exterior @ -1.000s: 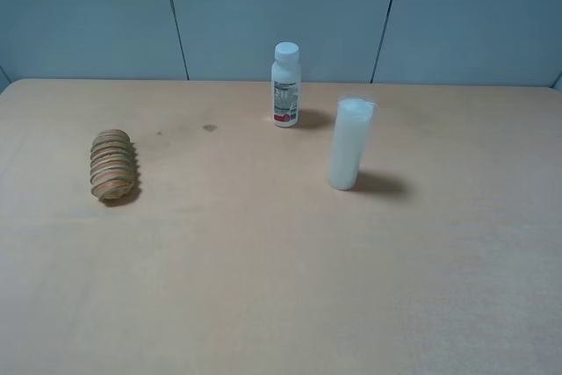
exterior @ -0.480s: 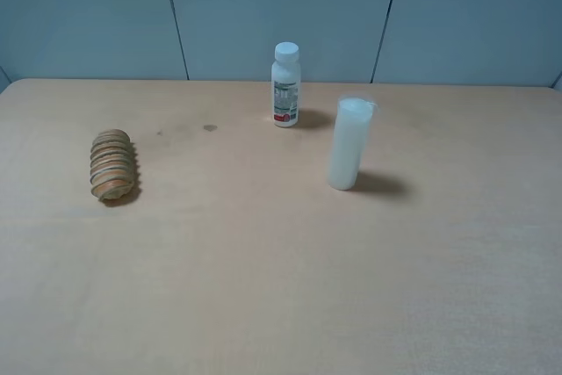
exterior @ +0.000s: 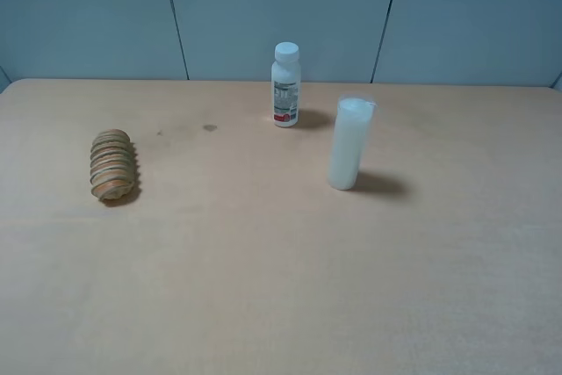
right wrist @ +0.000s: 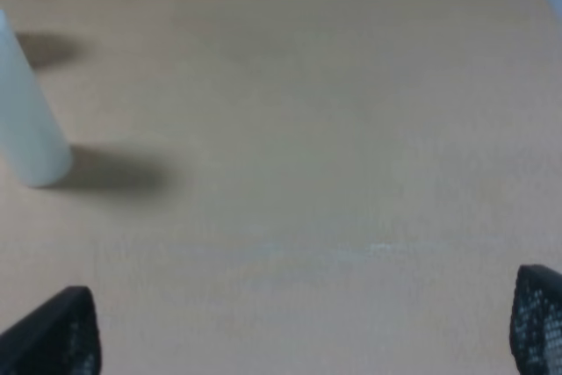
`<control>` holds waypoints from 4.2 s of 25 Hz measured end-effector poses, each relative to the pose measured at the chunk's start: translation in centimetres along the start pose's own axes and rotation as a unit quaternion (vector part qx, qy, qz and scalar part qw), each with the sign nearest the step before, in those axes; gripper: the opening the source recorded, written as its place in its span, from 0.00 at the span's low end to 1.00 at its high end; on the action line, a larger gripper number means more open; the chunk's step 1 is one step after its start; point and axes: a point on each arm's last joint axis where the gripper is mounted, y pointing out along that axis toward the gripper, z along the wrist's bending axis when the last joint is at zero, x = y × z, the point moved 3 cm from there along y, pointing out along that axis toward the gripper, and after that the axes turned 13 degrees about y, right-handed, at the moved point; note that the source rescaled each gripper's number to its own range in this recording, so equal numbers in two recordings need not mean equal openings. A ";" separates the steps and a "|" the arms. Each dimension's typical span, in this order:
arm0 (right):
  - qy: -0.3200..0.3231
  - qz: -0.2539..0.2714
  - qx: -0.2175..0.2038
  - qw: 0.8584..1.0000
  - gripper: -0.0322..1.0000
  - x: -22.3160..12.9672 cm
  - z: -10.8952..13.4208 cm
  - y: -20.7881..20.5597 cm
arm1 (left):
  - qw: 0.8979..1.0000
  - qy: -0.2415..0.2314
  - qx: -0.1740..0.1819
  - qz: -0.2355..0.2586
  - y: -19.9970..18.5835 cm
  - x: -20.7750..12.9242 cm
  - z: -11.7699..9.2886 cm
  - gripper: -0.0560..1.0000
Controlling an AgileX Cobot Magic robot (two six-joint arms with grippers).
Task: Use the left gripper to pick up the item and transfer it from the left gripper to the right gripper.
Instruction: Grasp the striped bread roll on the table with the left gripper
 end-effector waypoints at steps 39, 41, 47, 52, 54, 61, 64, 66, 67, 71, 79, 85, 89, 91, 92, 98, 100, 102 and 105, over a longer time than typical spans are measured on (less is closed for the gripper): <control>0.000 0.000 0.000 1.000 1.00 0.0 0.0 0.0 | 0.944 -0.068 -0.070 0.316 15.9 5.8 3.2 1.00; 0.000 0.000 0.000 1.000 1.00 0.0 0.0 0.0 | 0.937 -0.069 -0.074 0.333 17.6 5.8 3.4 1.00; 0.000 0.000 0.000 1.000 1.00 0.0 0.0 0.0 | 0.922 -0.067 -0.085 0.371 21.8 6.0 3.5 1.00; 0.000 0.000 0.000 1.000 1.00 0.0 0.0 0.0 | 0.918 -0.060 -0.083 0.384 24.7 5.2 2.3 1.00; 0.000 0.000 0.000 1.000 1.00 0.0 0.0 0.0 | 0.915 -0.058 -0.084 0.390 25.9 4.6 1.6 1.00; 0.000 0.000 0.000 1.000 1.00 0.0 0.0 0.0 | 0.908 -0.069 -0.083 0.405 29.3 2.5 0.3 1.00; 0.000 0.000 0.000 1.000 1.00 0.0 0.0 0.0 | 0.907 -0.070 -0.082 0.408 30.3 1.7 0.1 1.00; 0.000 0.000 0.000 1.000 1.00 0.0 0.0 0.0 | 0.908 -0.071 -0.081 0.406 30.9 1.3 0.0 1.00; 0.000 0.000 0.000 1.000 1.00 0.0 0.0 0.0 | 0.909 -0.072 -0.081 0.403 31.2 1.2 -0.1 1.00; 0.000 0.000 0.000 1.000 1.00 0.0 0.0 0.0 | 0.910 -0.081 -0.076 0.399 32.2 0.6 -0.2 1.00; 0.000 0.000 0.000 1.000 1.00 0.0 0.0 0.0 | 0.916 -0.086 -0.072 0.385 34.2 0.6 -0.3 1.00; 0.000 0.000 0.000 1.000 1.00 0.0 0.0 0.0 | 0.913 -0.089 -0.074 0.391 36.2 0.9 -0.8 1.00; 0.000 0.000 0.000 1.000 1.00 0.0 0.0 0.0 | 0.905 -0.096 -0.073 0.409 37.0 0.4 -1.4 1.00; 0.000 0.000 0.000 1.000 1.00 0.0 0.0 0.0 | 0.897 -0.103 -0.070 0.424 37.1 -0.2 -1.7 1.00; 0.000 0.000 0.000 1.000 1.00 0.0 0.0 0.0 | 0.893 -0.105 -0.069 0.431 37.1 -0.5 -1.7 1.00; 0.001 0.000 0.001 1.000 1.00 0.0 0.0 0.0 | 0.890 -0.102 -0.066 0.440 37.3 -0.9 -1.7 1.00; 0.001 0.000 0.001 1.000 1.00 0.0 0.0 0.0 | 0.892 -0.101 -0.065 0.436 37.4 -0.9 -1.7 0.97; 0.001 0.000 0.001 1.000 1.00 0.0 0.0 0.0 | 0.894 -0.101 -0.065 0.432 37.5 -0.8 -1.7 0.91; 0.001 0.000 0.001 1.000 1.00 0.0 0.0 0.0 | 0.895 -0.101 -0.065 0.430 37.5 -0.8 -1.7 0.77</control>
